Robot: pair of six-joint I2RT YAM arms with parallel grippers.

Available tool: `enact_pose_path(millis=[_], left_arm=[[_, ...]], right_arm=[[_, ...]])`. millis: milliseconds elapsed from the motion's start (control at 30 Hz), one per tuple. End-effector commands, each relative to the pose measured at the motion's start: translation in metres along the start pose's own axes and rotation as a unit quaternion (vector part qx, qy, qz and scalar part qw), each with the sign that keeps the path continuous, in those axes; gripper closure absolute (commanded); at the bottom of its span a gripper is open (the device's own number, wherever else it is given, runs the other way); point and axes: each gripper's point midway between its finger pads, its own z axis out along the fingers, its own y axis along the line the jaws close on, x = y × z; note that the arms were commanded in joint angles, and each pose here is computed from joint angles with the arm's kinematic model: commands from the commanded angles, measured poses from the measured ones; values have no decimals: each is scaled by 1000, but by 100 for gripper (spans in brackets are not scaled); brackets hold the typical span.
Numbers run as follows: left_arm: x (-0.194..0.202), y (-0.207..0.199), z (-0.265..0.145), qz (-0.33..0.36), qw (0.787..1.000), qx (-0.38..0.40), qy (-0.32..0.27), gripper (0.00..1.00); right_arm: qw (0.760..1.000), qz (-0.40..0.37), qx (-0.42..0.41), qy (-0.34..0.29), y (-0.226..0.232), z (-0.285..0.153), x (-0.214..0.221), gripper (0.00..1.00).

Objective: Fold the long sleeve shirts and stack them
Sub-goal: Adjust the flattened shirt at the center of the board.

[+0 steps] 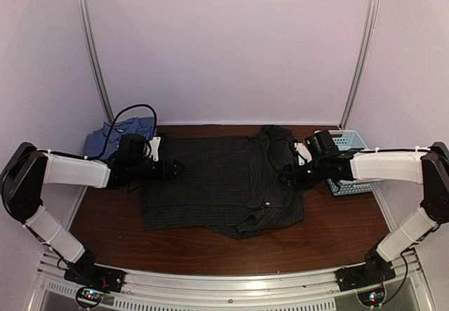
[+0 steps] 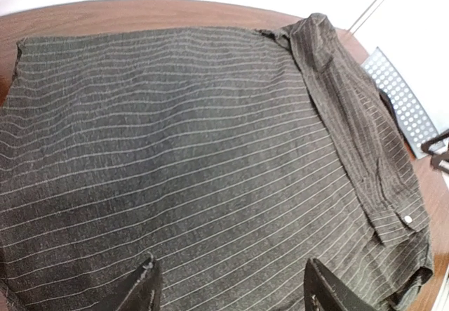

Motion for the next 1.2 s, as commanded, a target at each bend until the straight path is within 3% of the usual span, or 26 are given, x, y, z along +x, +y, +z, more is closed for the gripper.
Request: enact_pose_path(millis=[0, 367, 767, 1167], left_arm=[[-28, -16, -11, 2, 999, 24, -39, 30], [-21, -15, -12, -3, 999, 27, -30, 29], [-19, -16, -13, -8, 999, 31, -29, 29], [-20, -14, -16, -5, 999, 22, -33, 29]], right_arm=[[999, 38, -3, 11, 7, -2, 24, 39], [996, 70, -22, 46, 18, 24, 62, 54], [994, 88, -16, 58, 22, 31, 83, 56], [993, 108, -35, 23, 30, 31, 68, 88]])
